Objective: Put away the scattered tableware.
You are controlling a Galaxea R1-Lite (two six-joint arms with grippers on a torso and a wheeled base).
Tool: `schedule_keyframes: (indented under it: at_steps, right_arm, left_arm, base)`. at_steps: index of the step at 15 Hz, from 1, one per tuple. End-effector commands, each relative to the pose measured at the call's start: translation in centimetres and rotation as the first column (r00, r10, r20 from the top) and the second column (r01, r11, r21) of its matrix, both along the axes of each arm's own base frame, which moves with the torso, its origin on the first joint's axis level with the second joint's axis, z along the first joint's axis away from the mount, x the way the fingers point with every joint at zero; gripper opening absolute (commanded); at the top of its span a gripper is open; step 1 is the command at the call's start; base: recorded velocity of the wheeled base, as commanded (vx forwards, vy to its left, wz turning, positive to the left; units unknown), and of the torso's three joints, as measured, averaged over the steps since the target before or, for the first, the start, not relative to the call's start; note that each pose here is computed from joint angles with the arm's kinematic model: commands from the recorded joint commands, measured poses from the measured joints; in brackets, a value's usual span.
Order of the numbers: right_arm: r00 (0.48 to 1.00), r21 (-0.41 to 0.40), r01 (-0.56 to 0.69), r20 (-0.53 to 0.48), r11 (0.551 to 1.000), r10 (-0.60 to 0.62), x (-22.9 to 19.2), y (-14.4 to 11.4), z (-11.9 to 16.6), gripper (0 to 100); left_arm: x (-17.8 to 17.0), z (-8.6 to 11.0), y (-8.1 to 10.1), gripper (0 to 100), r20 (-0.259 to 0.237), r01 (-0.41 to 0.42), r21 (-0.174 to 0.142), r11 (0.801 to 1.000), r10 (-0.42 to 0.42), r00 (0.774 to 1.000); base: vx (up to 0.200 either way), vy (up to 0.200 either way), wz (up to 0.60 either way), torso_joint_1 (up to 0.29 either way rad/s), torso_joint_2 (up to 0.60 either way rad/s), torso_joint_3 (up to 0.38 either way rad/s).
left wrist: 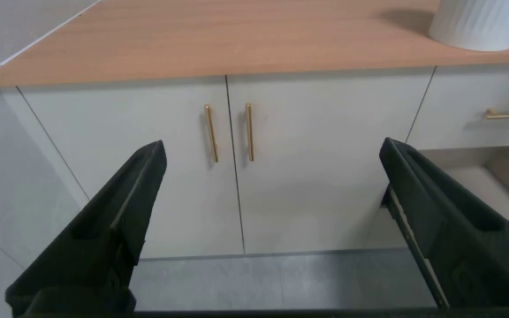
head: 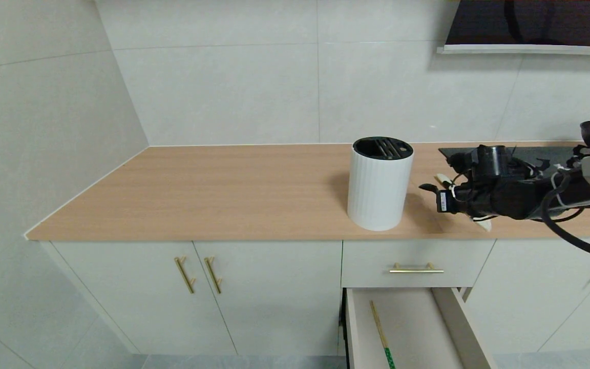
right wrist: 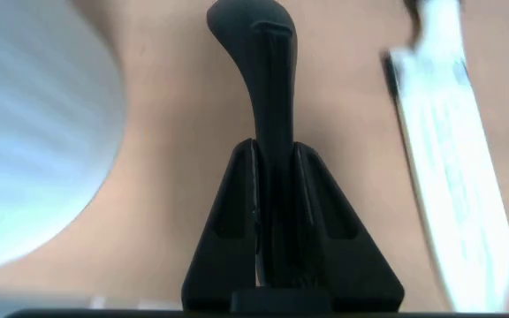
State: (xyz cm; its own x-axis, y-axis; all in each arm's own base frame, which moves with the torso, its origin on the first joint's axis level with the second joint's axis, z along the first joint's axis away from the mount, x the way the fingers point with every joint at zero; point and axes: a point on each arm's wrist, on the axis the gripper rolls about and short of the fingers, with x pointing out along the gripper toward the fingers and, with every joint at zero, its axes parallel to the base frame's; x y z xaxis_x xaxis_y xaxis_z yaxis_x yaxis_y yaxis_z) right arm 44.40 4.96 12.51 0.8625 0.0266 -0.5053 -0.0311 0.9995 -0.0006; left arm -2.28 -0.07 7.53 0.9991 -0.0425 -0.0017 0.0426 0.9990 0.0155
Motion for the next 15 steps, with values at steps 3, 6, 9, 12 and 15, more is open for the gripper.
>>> schedule_keyframes:
  at_steps: [3,6,9,12,15]
  right_arm:
    - [1.000,-0.036,0.023,-0.016,0.999,-0.024,-9.5,1.9,4.0,0]
    - [0.996,0.015,0.062,-0.059,0.998,-0.061,-13.6,1.5,3.6,0]
    - [0.994,0.016,0.072,-0.084,0.997,-0.071,-15.5,1.0,3.2,0]
    - [0.991,0.007,0.067,-0.115,0.998,-0.066,-16.0,0.9,2.3,0]
    - [0.991,0.006,0.057,-0.119,0.998,-0.056,-16.0,1.0,2.2,0]
  left_arm:
    - [0.0,0.0,0.0,100,-0.001,0.000,0.000,1.000,0.000,1.000]
    - [0.0,0.0,0.0,100,-0.001,0.000,0.000,1.000,0.000,1.000]
    - [0.0,0.0,0.0,100,-0.001,0.000,0.000,1.000,0.000,1.000]
    - [0.0,0.0,0.0,100,-0.003,0.000,-0.002,1.000,0.000,1.000]
    - [0.0,0.0,0.0,100,-0.001,0.000,0.000,1.000,0.000,1.000]
  base:
    - [0.000,0.000,0.00,0.000,0.00,0.000]
    - [0.000,0.000,0.00,0.000,0.00,0.000]
    - [0.000,0.000,0.00,0.000,0.00,0.000]
    - [0.000,0.000,0.00,0.000,0.00,0.000]
    - [0.000,0.000,0.00,0.000,0.00,0.000]
